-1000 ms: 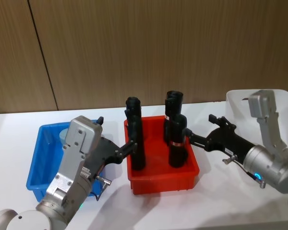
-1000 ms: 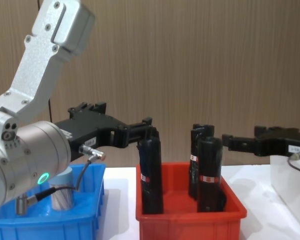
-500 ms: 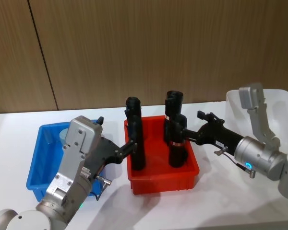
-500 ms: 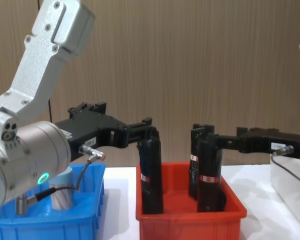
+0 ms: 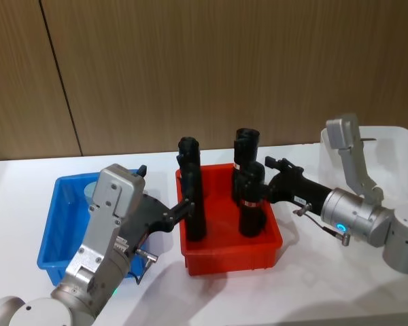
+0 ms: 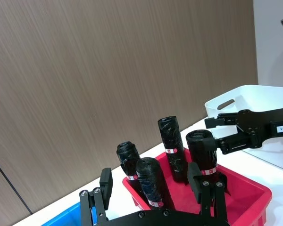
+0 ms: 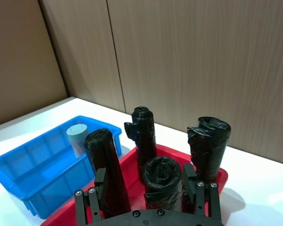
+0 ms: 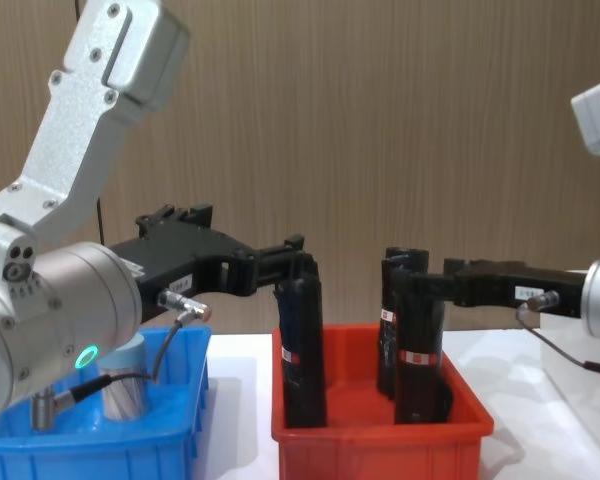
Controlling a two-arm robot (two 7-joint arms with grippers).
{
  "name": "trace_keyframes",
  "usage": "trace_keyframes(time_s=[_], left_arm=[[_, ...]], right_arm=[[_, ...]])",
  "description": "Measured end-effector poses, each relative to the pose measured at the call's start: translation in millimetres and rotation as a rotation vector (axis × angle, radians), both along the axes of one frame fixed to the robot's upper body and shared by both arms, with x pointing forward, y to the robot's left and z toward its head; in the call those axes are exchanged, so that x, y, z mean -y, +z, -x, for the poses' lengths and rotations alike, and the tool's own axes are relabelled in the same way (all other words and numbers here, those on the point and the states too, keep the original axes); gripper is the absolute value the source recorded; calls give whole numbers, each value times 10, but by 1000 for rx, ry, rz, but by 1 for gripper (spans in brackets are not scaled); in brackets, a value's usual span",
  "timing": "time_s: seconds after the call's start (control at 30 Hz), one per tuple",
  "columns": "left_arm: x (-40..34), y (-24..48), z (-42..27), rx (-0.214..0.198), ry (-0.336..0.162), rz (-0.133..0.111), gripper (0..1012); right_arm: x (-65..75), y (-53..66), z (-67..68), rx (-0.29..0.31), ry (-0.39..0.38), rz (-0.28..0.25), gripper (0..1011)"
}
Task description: Pick the cotton swabs from the blue box and place them into the white box.
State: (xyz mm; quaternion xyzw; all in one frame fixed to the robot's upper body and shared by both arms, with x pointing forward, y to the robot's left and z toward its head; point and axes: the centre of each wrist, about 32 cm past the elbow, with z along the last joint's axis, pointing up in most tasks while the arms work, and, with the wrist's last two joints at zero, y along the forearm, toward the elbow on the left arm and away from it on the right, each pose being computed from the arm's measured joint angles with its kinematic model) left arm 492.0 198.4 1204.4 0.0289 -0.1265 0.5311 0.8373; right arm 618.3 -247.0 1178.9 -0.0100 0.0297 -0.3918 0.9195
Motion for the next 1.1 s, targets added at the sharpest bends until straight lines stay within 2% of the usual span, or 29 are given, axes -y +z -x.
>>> trace_keyframes(time_s=[0.6,1.1], left_arm=[[0,0,0,0,0,0,1004],[0,0,0,0,0,0,1004]], right_arm=[[-32,-21,-171,-4,35,-6,1002],[4,-3,-218,12,25,-13,1002]])
